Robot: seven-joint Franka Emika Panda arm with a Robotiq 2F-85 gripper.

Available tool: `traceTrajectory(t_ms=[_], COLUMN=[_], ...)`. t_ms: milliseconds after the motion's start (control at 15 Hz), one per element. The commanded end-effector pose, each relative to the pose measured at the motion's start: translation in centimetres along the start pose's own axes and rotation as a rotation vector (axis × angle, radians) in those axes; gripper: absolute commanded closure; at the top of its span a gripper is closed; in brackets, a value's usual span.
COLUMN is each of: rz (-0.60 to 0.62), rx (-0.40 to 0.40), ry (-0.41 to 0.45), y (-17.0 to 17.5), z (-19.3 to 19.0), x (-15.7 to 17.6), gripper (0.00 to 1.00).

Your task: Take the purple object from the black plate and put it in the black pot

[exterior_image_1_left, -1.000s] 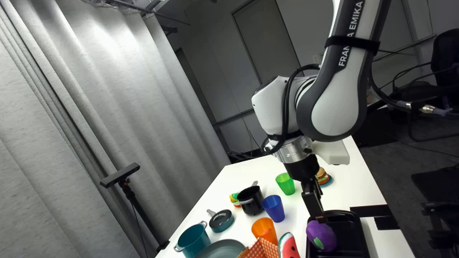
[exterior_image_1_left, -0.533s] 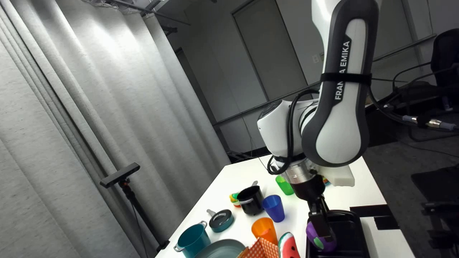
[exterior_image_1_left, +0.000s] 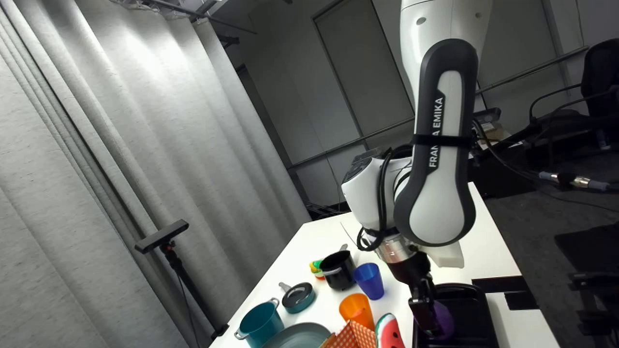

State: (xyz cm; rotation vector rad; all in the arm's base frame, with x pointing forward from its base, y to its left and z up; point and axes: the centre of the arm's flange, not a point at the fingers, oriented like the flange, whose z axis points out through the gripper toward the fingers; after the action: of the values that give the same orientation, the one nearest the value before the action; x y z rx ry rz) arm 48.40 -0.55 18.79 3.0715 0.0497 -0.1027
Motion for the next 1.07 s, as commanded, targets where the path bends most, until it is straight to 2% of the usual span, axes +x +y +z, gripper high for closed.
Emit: traceTrajectory(t_ms=[0, 733, 800, 867, 1000], rz=[0.01, 0.034, 0.036, 0.038, 0.041], rx=[0.003, 0.002, 0.002, 0.002, 0.005], ry=[0.012, -0.04, -0.045, -0.05, -0.057], y=[0.6, 1.6, 1.6, 1.7, 1.7], z=[1.5, 4.8, 5.0, 5.2, 5.5], x=[2.2, 2.6, 2.6, 2.5, 2.4], gripper=[0.0, 0.01, 0.11, 0.25, 0.38])
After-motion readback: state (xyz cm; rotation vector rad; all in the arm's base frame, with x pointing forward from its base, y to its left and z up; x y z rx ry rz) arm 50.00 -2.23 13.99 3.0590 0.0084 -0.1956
